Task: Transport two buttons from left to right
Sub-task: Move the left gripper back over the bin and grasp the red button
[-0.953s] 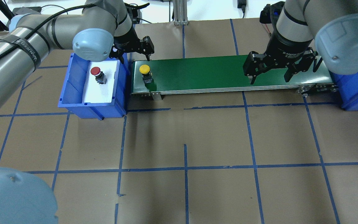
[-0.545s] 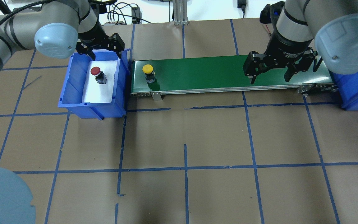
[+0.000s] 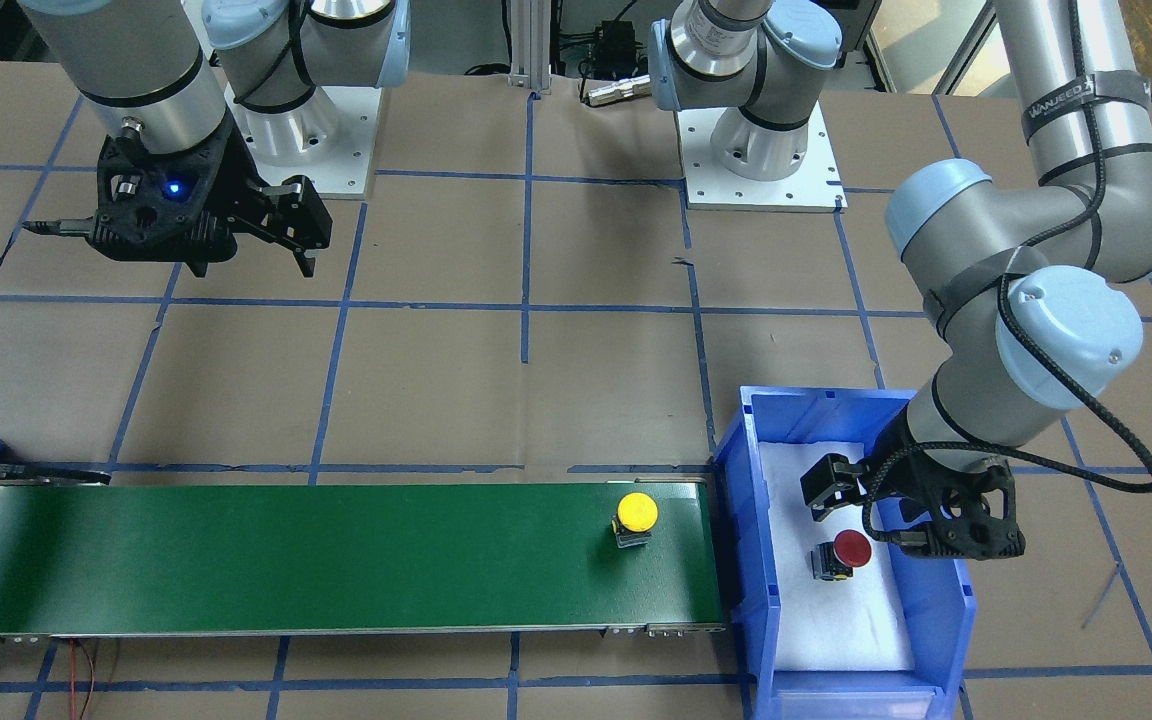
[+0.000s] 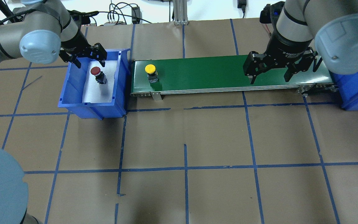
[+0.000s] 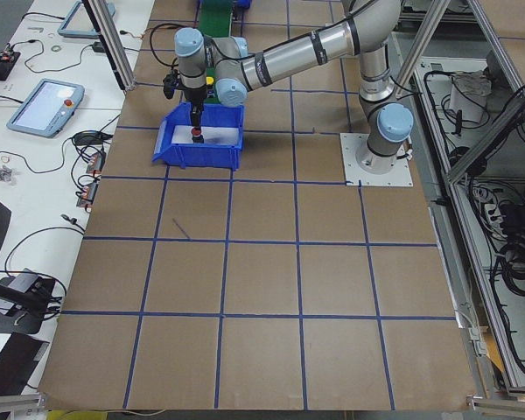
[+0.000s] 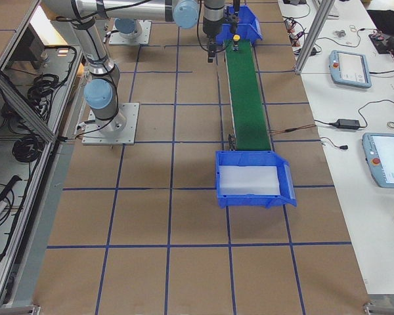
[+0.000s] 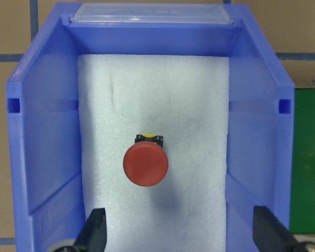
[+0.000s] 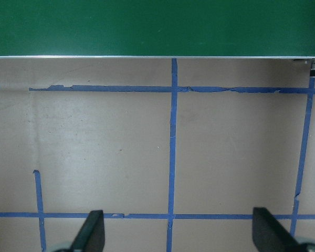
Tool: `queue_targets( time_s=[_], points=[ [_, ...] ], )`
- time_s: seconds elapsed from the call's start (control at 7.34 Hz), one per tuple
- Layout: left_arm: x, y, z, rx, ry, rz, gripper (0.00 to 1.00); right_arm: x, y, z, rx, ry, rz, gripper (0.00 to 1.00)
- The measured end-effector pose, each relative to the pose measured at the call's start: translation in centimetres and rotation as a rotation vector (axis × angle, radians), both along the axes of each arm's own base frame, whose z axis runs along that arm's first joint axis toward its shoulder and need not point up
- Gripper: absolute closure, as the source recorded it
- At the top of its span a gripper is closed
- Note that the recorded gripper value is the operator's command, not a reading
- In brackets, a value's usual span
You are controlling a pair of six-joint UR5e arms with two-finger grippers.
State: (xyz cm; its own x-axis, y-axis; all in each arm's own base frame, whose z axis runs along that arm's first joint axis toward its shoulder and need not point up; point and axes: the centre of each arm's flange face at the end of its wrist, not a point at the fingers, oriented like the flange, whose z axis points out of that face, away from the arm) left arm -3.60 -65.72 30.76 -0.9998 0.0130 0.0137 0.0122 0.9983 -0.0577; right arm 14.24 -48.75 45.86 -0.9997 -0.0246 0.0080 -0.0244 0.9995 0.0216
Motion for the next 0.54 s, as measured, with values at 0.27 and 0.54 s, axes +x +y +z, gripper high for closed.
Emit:
queue_targets(
  time_s=[0.27, 0.54],
  points=[
    [0.3, -0.6, -1.4, -0.003, 0.001, -0.003, 0.07, 0.0, 0.0, 0.0, -0.001, 0.001, 0.000, 0.00],
    [0.5, -1.2, -3.5, 0.010, 0.003, -0.005, 0.14, 0.0, 0.0, 0.0, -0.001, 0.000, 0.000, 0.00]
  ],
)
